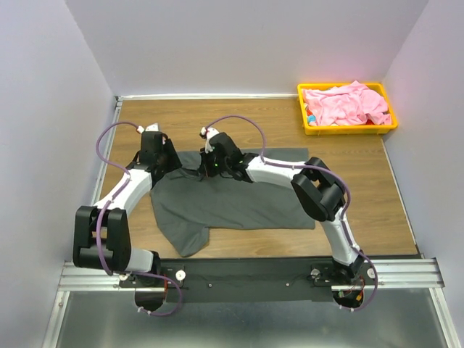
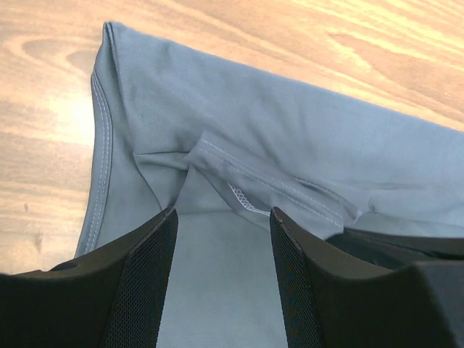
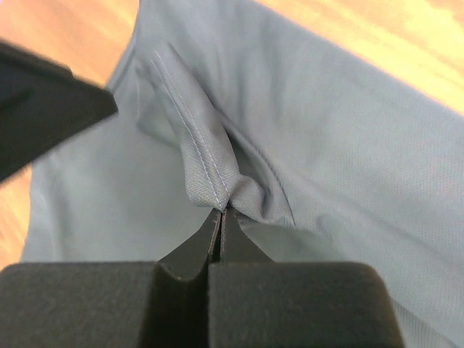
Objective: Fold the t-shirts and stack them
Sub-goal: Fold the tshirt
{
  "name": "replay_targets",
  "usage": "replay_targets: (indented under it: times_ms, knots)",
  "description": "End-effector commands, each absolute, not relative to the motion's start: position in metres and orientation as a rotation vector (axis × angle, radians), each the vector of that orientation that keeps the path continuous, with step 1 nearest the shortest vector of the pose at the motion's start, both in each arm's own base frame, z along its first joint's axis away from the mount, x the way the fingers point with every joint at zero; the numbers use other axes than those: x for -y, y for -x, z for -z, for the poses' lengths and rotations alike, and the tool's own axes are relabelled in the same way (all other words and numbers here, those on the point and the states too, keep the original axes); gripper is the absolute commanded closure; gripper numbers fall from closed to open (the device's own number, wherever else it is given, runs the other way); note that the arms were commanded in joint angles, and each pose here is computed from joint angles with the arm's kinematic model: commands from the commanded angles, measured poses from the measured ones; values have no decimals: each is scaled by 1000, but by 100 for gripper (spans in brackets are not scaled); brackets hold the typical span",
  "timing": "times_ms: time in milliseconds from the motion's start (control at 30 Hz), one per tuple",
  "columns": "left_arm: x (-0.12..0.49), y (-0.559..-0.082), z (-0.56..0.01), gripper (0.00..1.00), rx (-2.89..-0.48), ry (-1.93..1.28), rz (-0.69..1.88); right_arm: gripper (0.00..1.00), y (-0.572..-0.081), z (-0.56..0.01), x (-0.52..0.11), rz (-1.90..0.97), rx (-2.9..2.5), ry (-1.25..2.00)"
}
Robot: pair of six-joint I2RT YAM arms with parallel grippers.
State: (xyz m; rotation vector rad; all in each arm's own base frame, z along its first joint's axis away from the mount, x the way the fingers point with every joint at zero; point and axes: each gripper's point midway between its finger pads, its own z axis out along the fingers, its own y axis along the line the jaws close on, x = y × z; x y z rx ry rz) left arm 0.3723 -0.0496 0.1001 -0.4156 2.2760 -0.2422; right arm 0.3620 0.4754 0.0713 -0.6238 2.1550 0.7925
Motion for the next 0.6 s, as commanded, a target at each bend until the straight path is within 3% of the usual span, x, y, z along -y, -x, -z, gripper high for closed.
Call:
replay_targets:
  times_ms: [0,333,567]
  knots:
    - [46,-361,-98,38,-2282,447,235,98,-335,-61,-466,-819,-2200,744]
    - [45,-354,-90,38,-2297,453,232,97,-322,-26,-423,-635,-2283,777]
    - [60,-349,-83,38,-2344,416,328,94,-327,-27,-430,-641,-2273,780]
